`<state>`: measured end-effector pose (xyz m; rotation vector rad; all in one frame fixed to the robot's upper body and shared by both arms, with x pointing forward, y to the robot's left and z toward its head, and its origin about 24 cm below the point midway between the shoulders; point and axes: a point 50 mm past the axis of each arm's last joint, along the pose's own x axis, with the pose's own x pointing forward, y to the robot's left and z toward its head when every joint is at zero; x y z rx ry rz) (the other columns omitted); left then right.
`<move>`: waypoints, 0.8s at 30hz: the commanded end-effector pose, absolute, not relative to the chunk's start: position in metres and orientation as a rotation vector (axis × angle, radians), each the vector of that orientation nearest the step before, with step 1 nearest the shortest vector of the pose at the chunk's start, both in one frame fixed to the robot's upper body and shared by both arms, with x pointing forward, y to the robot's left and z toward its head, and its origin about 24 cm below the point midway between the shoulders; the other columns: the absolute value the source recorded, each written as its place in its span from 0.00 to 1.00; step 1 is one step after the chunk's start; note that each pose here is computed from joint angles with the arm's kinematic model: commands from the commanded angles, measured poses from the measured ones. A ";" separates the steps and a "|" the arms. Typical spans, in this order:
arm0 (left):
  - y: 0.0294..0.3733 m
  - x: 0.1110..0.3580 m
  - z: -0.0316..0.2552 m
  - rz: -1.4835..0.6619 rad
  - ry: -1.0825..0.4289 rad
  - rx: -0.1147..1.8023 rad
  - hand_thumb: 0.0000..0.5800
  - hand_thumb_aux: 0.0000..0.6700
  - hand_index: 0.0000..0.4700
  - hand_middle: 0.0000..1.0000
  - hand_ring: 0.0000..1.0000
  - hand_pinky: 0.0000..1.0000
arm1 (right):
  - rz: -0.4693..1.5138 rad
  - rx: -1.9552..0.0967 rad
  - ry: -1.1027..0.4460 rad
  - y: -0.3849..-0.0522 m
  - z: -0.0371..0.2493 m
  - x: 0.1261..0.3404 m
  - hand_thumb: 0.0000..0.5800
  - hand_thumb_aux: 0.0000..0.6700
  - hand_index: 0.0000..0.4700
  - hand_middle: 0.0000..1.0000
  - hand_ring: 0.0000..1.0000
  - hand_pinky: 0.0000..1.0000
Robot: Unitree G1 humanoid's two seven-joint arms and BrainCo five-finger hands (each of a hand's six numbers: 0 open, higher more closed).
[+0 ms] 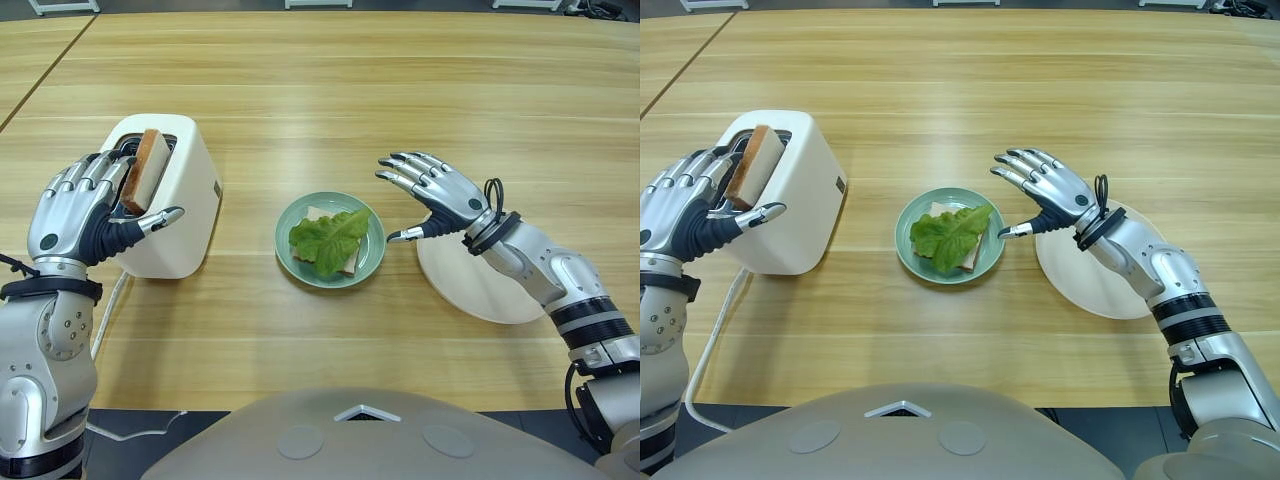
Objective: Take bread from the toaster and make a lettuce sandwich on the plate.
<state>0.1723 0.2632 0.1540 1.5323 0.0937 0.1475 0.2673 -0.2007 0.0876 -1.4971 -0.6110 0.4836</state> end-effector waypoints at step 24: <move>0.279 0.185 0.142 0.209 0.085 1.486 1.00 1.00 1.00 0.00 0.00 0.00 | 0.483 -1.538 -0.600 -0.202 0.083 0.267 0.00 0.00 0.00 0.00 0.00 0.00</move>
